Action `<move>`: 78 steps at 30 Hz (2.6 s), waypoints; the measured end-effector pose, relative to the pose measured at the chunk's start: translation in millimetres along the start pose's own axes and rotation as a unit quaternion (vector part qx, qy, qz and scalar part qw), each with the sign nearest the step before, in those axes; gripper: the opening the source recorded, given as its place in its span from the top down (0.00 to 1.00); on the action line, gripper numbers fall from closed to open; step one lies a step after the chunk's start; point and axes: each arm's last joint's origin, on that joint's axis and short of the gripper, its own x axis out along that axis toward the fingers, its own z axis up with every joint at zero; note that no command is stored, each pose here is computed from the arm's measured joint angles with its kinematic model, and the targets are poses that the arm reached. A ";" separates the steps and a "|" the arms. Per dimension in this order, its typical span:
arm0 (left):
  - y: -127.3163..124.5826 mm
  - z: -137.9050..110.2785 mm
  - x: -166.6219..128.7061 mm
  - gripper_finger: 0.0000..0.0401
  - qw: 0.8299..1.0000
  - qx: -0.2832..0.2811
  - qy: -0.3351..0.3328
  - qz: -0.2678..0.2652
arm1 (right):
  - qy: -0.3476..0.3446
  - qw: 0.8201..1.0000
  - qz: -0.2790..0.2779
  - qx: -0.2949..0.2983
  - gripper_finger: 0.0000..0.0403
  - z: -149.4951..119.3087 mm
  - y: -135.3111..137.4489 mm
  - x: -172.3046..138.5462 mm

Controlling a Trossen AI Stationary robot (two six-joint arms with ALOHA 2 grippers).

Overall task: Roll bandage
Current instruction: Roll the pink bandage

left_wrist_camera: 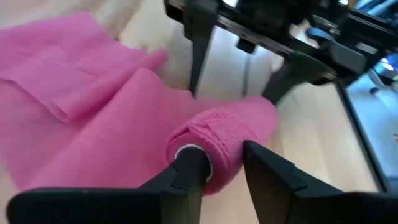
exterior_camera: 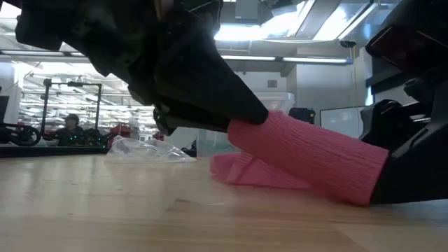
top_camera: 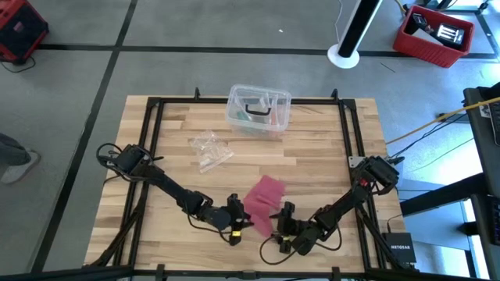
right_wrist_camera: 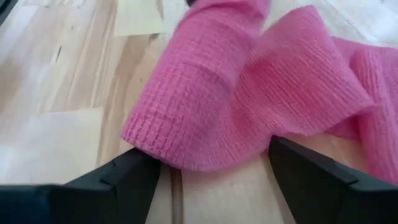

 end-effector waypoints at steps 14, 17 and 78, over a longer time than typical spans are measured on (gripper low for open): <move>-2.2 -1.7 -0.3 0.92 0.997 0.062 0.022 -0.034 | 0.000 1.000 -0.007 -0.014 0.26 -0.2 -0.8 -0.2; -2.8 -2.6 -0.7 0.97 0.996 0.072 0.025 -0.038 | -0.001 1.000 -0.010 -0.015 0.26 -0.3 -1.1 -0.2; -28.7 156.6 -174.9 0.96 0.943 0.193 -0.270 0.020 | -0.180 0.982 0.037 -0.044 0.26 130.6 -87.3 -66.3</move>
